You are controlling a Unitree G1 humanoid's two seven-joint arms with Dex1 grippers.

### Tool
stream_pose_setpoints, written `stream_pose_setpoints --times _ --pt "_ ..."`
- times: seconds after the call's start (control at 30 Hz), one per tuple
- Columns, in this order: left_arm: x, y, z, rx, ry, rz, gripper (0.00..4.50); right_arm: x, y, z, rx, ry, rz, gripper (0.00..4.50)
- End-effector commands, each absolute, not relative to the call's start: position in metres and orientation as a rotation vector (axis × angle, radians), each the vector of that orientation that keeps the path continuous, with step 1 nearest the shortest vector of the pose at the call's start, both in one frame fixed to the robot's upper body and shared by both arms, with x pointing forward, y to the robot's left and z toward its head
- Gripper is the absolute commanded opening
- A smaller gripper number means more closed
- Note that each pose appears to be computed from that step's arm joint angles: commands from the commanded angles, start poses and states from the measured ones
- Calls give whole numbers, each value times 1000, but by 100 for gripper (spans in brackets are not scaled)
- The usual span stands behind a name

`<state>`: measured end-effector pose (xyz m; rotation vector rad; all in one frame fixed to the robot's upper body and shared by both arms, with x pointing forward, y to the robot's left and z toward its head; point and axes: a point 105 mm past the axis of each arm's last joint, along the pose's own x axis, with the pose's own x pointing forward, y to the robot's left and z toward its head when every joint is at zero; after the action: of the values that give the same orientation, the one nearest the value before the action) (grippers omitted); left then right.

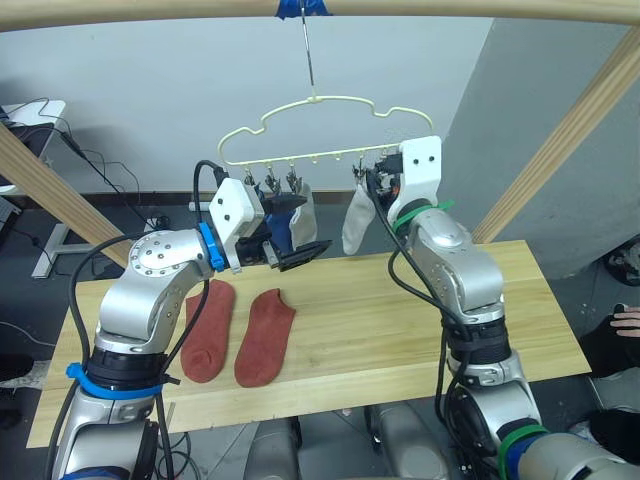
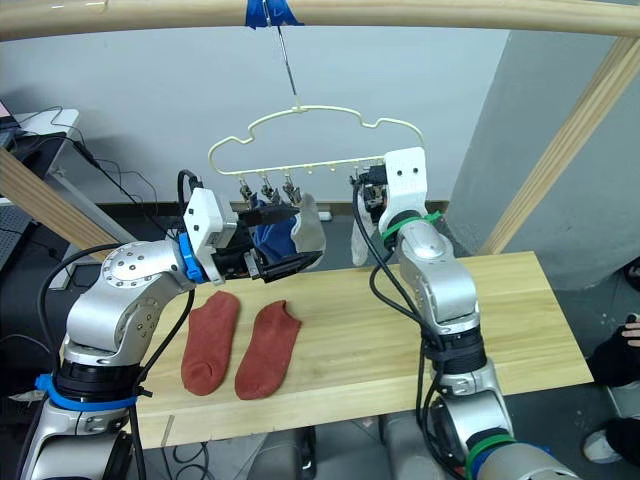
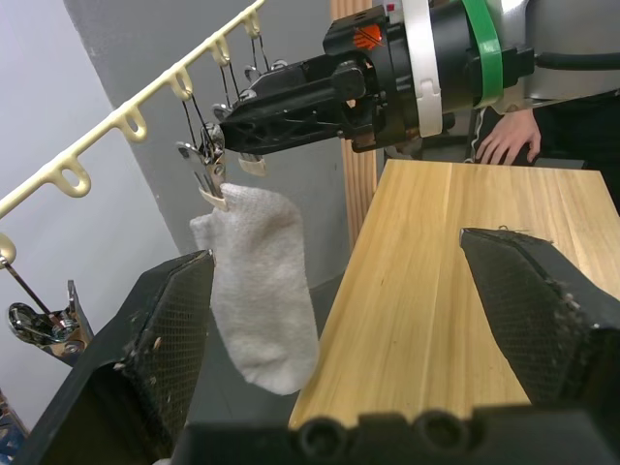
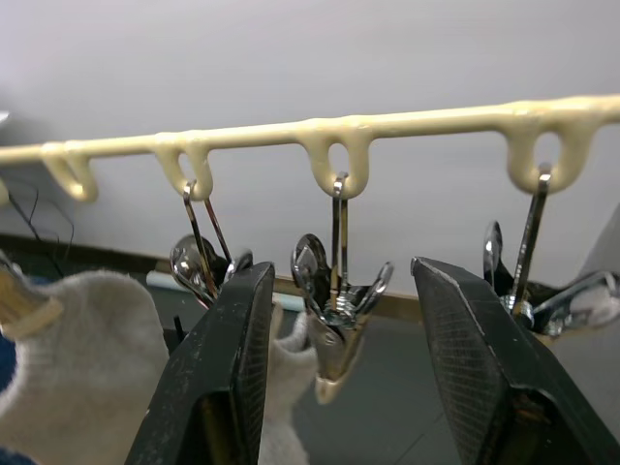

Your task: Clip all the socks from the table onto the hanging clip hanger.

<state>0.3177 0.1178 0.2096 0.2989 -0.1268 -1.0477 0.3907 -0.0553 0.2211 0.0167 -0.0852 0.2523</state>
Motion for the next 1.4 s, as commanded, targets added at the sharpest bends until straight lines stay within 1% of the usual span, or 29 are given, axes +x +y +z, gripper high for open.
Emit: stream_pose_setpoints --times 0.03,0.3,0.67,0.77,0.87,0.93,1.37,1.4 --pt "317 116 219 322 -174 -1052 450 386 -59 238 46 -149 199 235" --pt "317 115 219 323 -180 -1049 450 386 -56 239 109 -150 143 235" --pt "317 114 218 321 -178 -1051 450 383 -46 241 158 -135 175 235" --pt "317 114 218 321 -180 -1048 450 383 -43 242 168 -133 189 179" --pt "317 114 217 321 -179 -1045 450 382 -41 243 164 -140 201 75" --pt "317 114 216 321 -177 -1043 450 382 -40 243 161 -141 207 22" --pt "314 115 208 314 -159 -1030 450 382 -38 238 146 -128 229 21" --pt "314 115 208 314 -159 -1029 450 382 -38 237 145 -128 227 56"
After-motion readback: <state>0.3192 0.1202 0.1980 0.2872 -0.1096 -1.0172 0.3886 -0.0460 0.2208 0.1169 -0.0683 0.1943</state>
